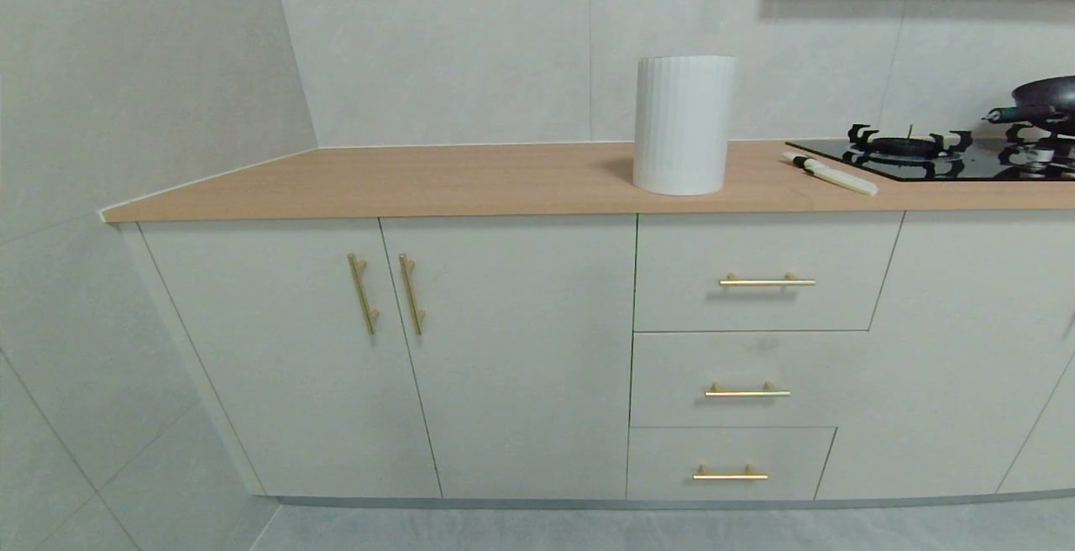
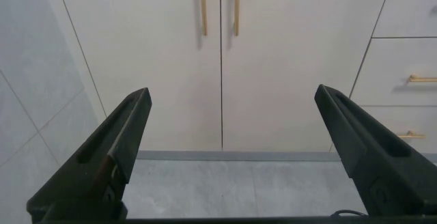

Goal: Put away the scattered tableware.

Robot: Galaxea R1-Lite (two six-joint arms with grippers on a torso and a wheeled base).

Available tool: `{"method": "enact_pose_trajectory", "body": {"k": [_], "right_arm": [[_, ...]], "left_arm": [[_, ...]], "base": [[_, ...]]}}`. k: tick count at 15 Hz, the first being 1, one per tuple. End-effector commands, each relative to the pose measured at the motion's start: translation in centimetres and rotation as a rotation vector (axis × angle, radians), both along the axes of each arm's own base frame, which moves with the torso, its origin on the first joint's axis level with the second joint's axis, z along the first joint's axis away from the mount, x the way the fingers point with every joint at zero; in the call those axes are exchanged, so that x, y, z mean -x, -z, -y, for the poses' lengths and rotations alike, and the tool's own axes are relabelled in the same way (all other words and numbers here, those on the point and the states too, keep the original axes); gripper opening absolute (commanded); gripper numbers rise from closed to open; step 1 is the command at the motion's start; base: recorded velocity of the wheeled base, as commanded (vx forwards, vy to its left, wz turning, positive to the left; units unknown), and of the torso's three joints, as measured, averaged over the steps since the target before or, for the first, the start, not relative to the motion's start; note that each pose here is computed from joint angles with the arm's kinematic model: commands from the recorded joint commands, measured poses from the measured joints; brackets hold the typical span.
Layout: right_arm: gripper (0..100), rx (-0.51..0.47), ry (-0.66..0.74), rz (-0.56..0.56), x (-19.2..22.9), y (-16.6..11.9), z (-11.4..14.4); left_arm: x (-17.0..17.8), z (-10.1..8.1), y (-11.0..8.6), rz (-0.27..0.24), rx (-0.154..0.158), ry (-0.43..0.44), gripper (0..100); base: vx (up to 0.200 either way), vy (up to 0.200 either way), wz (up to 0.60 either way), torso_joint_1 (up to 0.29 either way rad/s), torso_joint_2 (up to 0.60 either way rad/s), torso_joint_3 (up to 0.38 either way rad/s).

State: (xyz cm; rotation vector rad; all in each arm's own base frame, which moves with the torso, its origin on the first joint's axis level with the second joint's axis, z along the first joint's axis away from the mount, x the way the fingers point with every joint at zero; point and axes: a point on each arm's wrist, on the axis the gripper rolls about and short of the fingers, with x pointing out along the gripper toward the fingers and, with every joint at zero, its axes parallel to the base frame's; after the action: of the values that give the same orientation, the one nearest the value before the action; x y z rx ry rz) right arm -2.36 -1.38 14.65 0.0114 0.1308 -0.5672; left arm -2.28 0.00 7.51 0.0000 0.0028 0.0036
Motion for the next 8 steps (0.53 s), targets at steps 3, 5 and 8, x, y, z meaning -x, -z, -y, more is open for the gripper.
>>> {"method": "enact_pose_trajectory", "body": {"k": [3,5,8], "right_arm": [[100,0.037,0.046,0.125,2.3,2.5,-0.2],[100,0.03,-0.122,0.176,2.5,2.6,-0.4],[100,0.008,-0.431,0.195,1.6,3.5,-1.1]], "left_arm": [[0.0,0.0,0.0,0.0,0.0,-0.001,100],[0.0,0.0,0.0,0.0,0.0,-0.001,100],[0.0,0.0,0.0,0.0,0.0,-0.001,100]], "base": [[0.0,0.0,0.0,0.0,0.0,0.0],[0.0,0.0,0.0,0.0,0.0,0.0],[0.0,0.0,0.0,0.0,0.0,0.0]]}}
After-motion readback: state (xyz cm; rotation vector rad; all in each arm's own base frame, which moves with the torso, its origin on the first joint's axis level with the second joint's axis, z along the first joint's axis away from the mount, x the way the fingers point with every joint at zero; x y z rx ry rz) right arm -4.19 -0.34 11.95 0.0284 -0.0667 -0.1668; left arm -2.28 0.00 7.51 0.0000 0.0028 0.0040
